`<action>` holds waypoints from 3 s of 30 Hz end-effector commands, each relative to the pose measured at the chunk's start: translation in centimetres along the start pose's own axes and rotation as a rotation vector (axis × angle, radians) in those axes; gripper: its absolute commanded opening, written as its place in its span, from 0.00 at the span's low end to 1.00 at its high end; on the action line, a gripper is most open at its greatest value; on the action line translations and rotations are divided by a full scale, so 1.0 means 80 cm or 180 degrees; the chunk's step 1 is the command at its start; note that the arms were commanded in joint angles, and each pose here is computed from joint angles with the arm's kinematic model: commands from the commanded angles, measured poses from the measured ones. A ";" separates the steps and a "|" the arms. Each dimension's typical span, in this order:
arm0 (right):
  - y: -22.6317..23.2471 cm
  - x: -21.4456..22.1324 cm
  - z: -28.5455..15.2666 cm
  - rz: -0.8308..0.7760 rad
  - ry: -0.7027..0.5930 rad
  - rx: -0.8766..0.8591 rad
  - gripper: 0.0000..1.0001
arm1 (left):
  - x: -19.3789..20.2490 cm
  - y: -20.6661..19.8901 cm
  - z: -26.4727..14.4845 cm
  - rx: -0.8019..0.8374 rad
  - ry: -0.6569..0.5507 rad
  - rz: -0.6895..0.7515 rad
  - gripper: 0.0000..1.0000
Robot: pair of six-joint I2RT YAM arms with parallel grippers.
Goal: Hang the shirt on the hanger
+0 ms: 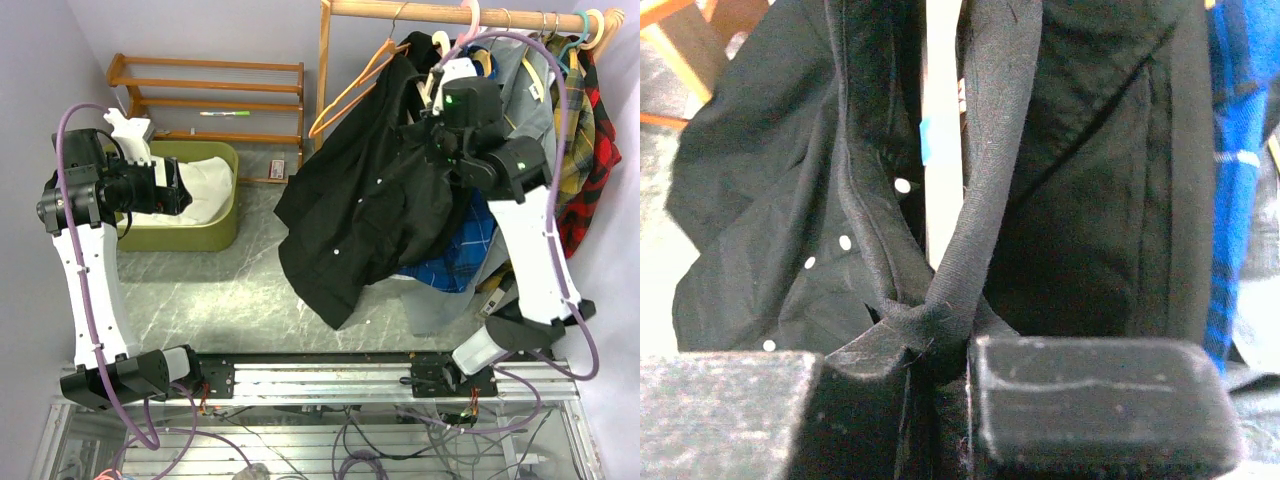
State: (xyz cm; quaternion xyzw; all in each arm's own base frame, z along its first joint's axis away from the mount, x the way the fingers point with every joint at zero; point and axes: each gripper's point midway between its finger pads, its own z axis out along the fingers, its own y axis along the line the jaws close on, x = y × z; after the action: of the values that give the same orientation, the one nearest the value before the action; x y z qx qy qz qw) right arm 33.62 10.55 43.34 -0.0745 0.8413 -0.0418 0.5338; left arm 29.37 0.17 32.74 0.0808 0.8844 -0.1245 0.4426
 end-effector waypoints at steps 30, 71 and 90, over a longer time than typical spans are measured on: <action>-0.054 -0.118 0.062 0.0052 -0.0861 0.0687 0.00 | 0.000 -0.016 0.001 0.0245 -0.0067 0.0040 0.99; -0.034 -0.091 0.160 -0.0063 -0.0585 -0.0230 0.00 | 0.005 -0.014 0.017 0.0372 0.0042 0.0003 0.99; -0.059 -0.110 0.070 0.0466 -0.0880 0.0013 1.00 | 0.002 0.002 0.009 0.0082 0.0060 0.0052 0.99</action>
State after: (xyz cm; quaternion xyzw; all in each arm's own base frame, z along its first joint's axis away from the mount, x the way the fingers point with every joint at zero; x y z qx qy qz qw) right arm 47.38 9.57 42.05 -0.0755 0.8185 0.0070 0.5695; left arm 29.73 -0.86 31.38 0.0972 0.8855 -0.1623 0.4244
